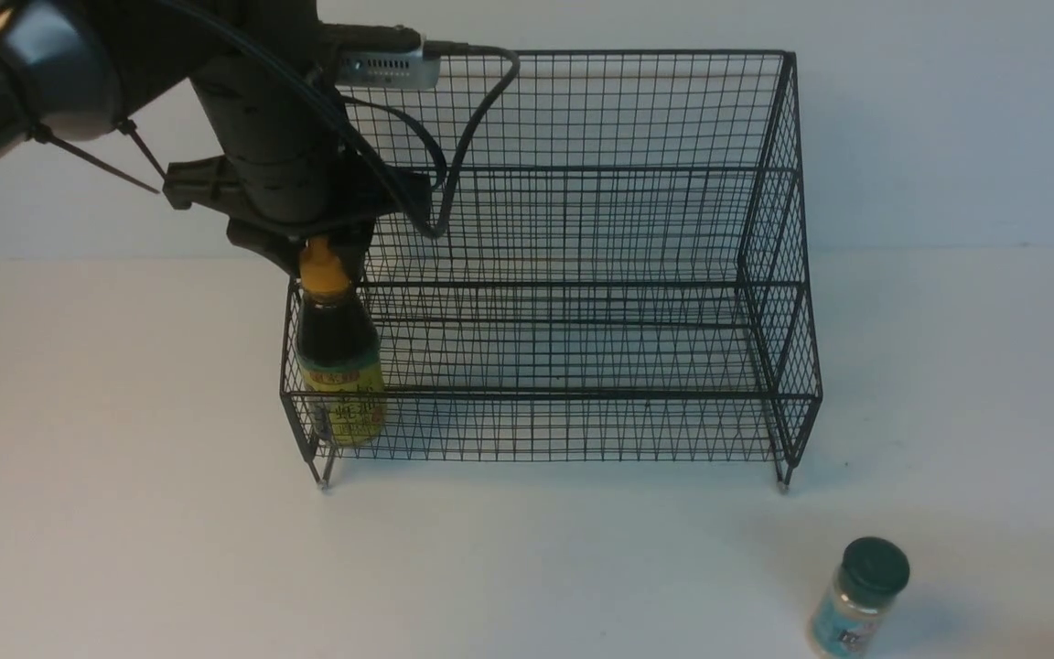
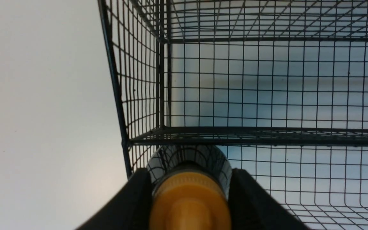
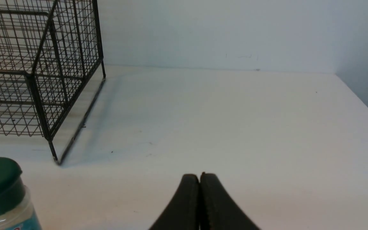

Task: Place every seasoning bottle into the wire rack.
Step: Use the left arm to put the condiment bottle back on the shelf, then use the right arm to grab the condiment bottle closest to it

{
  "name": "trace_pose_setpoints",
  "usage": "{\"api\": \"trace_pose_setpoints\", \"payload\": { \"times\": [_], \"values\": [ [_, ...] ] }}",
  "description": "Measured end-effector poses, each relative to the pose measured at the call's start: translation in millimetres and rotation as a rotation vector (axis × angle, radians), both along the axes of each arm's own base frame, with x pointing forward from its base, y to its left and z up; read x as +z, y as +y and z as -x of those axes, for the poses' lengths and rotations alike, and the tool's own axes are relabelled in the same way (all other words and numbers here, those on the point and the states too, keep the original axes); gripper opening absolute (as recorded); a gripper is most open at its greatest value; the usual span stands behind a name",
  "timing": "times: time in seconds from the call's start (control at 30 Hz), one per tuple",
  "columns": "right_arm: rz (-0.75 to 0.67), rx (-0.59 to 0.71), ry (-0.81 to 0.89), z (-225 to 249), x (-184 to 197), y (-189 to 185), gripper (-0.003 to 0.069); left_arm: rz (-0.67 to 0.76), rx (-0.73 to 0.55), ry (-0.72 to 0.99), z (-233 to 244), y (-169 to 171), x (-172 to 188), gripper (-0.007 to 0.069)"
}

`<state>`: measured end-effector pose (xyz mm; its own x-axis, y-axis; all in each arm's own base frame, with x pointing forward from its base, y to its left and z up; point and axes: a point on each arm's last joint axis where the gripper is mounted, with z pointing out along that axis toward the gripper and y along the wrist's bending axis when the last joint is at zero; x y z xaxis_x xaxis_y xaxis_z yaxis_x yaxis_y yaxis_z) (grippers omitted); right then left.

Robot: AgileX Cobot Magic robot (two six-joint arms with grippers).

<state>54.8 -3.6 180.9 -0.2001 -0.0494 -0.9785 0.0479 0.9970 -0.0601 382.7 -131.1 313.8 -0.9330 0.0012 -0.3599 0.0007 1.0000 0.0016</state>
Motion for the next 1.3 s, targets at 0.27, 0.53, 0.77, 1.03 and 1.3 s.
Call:
{"api": "trace_pose_setpoints", "payload": {
  "times": [0.27,0.53,0.77,1.03,1.3],
  "values": [
    [0.000,0.000,0.000,0,0,0,-0.0015,-0.025,-0.062,0.030,0,-1,-5,0.0424],
    [0.000,0.000,0.000,0,0,0,-0.0015,-0.020,-0.077,-0.002,7,2,10,0.0450],
    [0.000,0.000,0.000,0,0,0,-0.0015,-0.006,-0.078,-0.133,31,12,59,0.0450],
    [0.000,0.000,0.000,0,0,0,-0.0015,-0.004,-0.219,-0.337,96,28,135,0.0363],
    [0.000,0.000,0.000,0,0,0,-0.0015,0.123,-0.320,-0.533,227,69,180,0.0008]
  ]
}}
